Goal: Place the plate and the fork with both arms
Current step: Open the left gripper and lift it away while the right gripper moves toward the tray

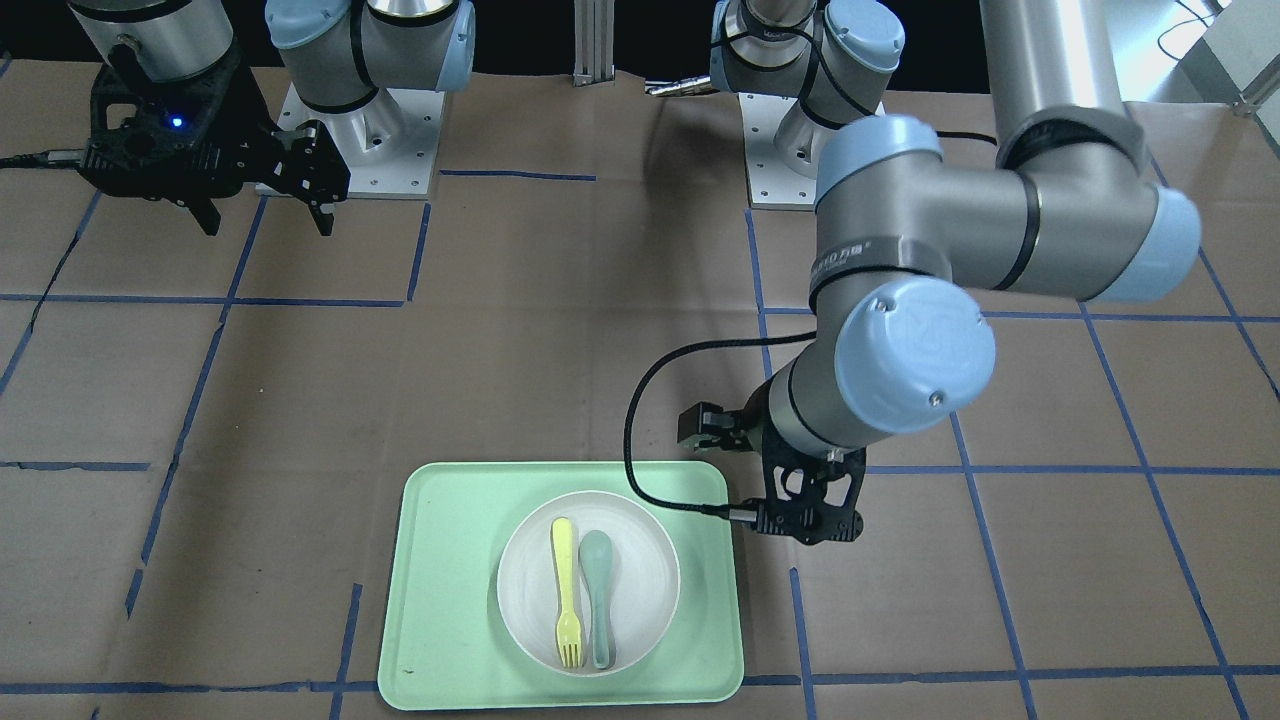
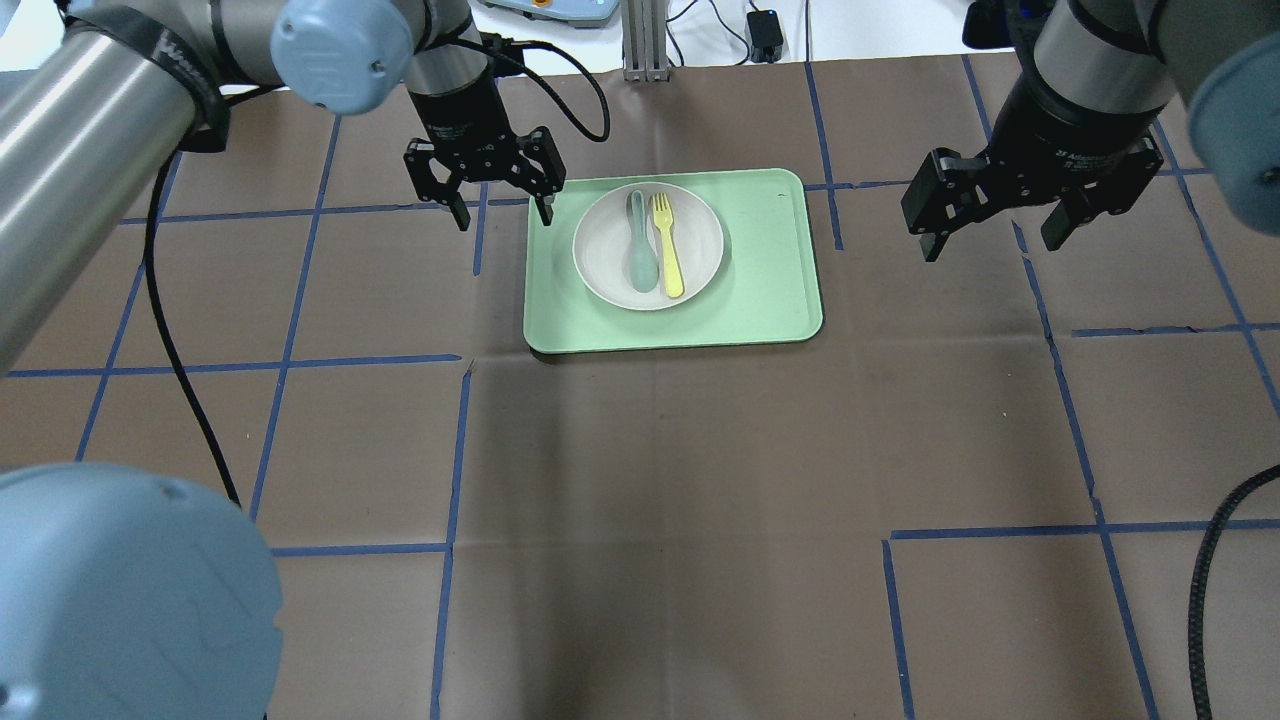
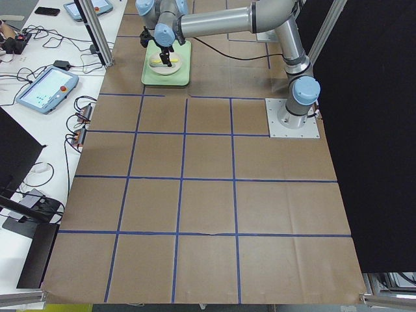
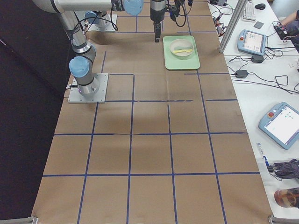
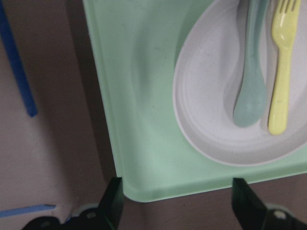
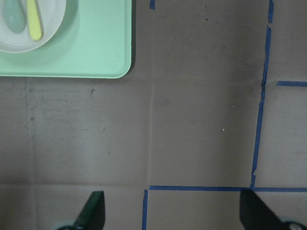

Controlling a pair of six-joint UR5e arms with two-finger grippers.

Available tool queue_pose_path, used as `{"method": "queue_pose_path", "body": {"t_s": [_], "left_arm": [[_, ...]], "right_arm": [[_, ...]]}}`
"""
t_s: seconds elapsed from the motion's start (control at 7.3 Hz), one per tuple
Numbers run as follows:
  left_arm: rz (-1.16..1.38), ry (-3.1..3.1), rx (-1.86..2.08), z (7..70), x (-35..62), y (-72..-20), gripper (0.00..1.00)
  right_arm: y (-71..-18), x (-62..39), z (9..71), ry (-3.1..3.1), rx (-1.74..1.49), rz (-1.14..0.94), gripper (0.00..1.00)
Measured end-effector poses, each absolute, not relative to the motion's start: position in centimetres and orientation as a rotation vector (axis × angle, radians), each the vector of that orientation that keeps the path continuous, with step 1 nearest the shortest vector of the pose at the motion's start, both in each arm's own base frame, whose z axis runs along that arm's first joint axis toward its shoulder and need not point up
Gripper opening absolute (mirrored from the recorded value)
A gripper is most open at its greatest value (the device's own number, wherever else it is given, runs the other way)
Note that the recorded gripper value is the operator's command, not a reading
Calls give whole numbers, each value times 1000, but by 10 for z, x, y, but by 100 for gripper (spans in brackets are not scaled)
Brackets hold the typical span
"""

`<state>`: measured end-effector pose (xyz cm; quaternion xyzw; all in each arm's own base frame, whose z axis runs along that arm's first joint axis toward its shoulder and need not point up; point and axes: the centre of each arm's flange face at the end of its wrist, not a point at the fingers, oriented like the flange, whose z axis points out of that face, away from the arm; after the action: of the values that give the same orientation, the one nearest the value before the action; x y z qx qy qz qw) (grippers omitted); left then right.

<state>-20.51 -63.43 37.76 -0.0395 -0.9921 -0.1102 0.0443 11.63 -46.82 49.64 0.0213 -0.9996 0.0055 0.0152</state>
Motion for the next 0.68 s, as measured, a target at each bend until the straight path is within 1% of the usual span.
{"method": "queue_pose_path", "body": {"t_s": [0.41,0.68], "left_arm": [[-372,-3096,-137,487,-190,-549,99],[-376,-3107,-155,526,-183,-495,99]], "right_arm": [[-475,119,501,-3109,67,70,100],[-500,123,496,-3115,67,97,100]]}}
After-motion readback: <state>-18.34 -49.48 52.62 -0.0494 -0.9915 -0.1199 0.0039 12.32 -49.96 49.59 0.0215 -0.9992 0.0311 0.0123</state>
